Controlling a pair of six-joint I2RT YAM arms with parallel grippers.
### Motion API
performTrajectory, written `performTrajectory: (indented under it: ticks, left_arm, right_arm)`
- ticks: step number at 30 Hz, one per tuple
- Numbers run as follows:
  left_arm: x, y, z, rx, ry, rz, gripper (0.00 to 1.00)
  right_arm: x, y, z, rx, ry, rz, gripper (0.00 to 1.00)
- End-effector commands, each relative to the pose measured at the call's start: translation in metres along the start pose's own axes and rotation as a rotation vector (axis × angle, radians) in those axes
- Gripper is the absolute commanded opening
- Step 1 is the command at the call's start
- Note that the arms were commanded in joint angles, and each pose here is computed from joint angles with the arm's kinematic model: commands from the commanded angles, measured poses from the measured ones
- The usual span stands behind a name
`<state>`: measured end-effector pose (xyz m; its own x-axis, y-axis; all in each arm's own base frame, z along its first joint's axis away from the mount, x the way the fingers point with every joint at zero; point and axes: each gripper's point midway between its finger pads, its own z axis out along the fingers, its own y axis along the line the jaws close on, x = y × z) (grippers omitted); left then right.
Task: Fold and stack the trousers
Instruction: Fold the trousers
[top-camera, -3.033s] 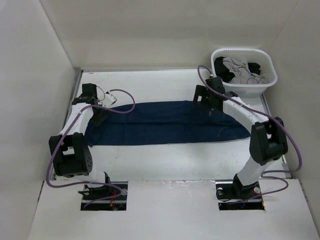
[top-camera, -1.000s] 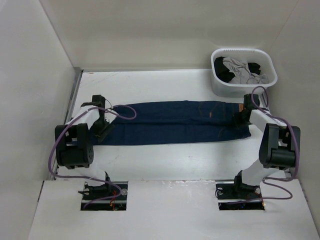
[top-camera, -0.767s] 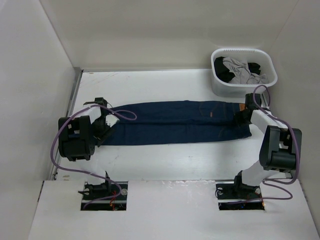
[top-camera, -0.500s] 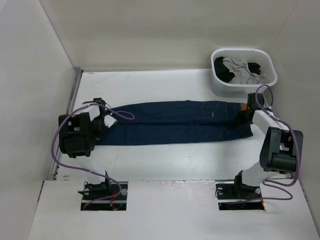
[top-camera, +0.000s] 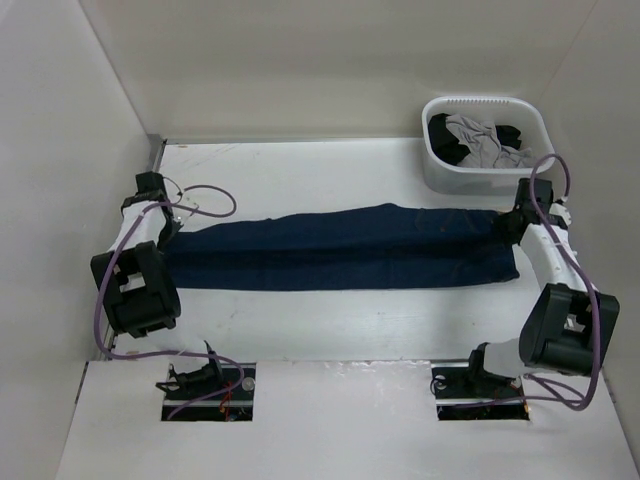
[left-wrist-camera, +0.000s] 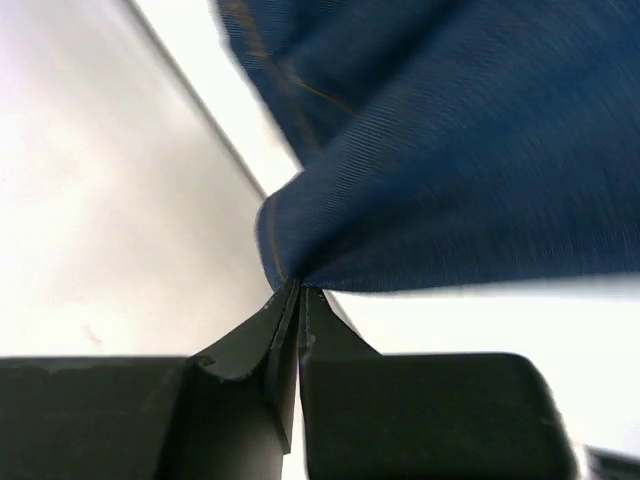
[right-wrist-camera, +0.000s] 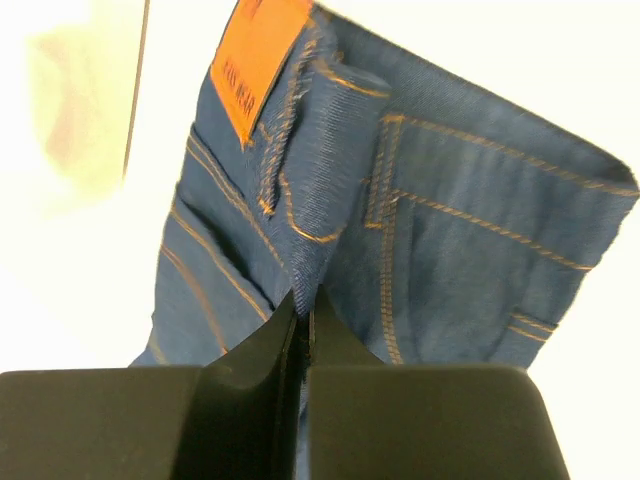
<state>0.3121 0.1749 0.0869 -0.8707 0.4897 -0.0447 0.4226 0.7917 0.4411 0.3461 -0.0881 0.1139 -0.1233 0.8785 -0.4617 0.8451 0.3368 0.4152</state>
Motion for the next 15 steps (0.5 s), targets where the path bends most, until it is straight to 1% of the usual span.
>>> performTrajectory:
  ticks: [1, 4, 6, 8, 10, 12, 15]
  left_arm:
    - [-0.012, 0.047, -0.009, -0.136, -0.071, 0.008, 0.0]
    - [-0.011, 0.065, -0.009, -0.182, -0.087, 0.005, 0.0]
    - [-0.009, 0.064, -0.008, -0.186, -0.094, 0.021, 0.0]
    - [-0.007, 0.06, -0.009, -0.199, -0.112, 0.034, 0.02]
    - [-0.014, 0.066, -0.012, -0.252, -0.161, 0.039, 0.03]
    - [-0.027, 0.086, -0.019, -0.323, -0.204, 0.046, 0.03]
    - [-0.068, 0.122, -0.042, -0.428, -0.3, 0.054, 0.03]
  right_arm:
    - [-0.033, -0.008, -0.017, 0.005, -0.107, -0.03, 0.0]
    - [-0.042, -0.017, -0.024, 0.002, -0.124, -0.035, 0.0]
    - [-0.04, -0.024, -0.027, 0.006, -0.12, -0.048, 0.0]
    - [-0.03, -0.034, -0.029, 0.017, -0.095, -0.058, 0.0]
    - [-0.016, -0.045, -0.026, 0.026, -0.062, -0.057, 0.0]
    - [-0.009, -0.052, -0.02, 0.033, -0.04, -0.038, 0.0]
    - [-0.011, -0.047, -0.012, 0.03, -0.018, -0.009, 0.0]
